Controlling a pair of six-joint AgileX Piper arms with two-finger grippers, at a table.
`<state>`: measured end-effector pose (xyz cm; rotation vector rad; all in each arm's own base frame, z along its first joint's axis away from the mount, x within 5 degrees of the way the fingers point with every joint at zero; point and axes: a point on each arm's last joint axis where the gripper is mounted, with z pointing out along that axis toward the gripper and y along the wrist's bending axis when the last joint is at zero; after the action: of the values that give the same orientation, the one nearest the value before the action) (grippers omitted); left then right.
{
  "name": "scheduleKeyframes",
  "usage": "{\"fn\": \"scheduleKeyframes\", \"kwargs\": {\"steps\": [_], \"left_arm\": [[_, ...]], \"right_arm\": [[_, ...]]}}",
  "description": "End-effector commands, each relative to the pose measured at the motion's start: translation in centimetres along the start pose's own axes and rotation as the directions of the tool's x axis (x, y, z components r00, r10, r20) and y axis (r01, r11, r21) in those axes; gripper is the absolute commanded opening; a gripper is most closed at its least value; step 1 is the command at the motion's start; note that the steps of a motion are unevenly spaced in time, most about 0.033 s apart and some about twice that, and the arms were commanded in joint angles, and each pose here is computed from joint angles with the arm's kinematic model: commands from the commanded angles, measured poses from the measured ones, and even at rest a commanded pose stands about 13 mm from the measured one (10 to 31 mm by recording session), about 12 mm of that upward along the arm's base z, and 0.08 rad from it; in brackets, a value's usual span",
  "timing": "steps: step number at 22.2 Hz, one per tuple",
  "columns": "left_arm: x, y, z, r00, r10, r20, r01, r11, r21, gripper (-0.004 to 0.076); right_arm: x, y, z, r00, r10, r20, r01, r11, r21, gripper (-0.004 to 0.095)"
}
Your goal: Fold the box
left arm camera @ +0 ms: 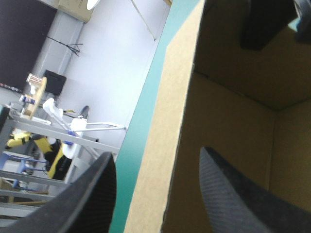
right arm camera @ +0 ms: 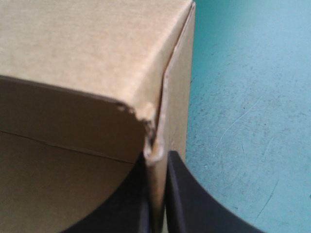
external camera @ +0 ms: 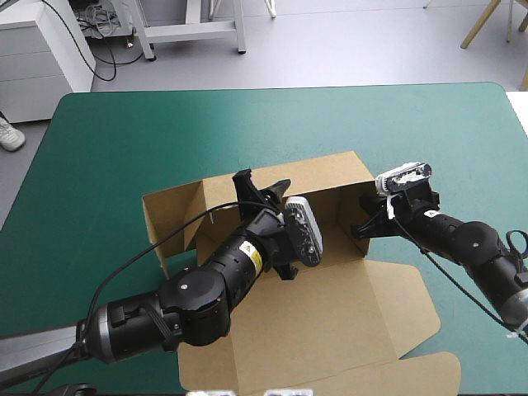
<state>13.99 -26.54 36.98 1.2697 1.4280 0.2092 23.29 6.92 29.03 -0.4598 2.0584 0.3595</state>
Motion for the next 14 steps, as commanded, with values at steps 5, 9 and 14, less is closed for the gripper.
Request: {"fn": "scheduleKeyframes", "kwargs": {"steps": [5,9,14], "left_arm": [[-1.1,10.9,-2.7,0.930,-0.364,0.055,0.368,0.909,-0.198,0.0375],[4.0,18.1,-3.4,0.867,-0.486,-0.109,0.404,0.815,-0.415,0.0375],[9.5,21.7,-4.1,0.737,-0.649,-0.190,0.480,0.700,-0.529,0.0375]], "right_arm": [[-1.5,-0.1,-0.7,0.997,0.024,0.075,-0.027,0.999,0.028,-0.0014],[-1.5,-0.2,-0.7,0.997,0.025,0.078,-0.028,0.999,0.033,-0.0014],[-1.5,-0.2,-0.7,0.996,0.032,0.081,-0.035,0.999,0.037,-0.0014]]}}
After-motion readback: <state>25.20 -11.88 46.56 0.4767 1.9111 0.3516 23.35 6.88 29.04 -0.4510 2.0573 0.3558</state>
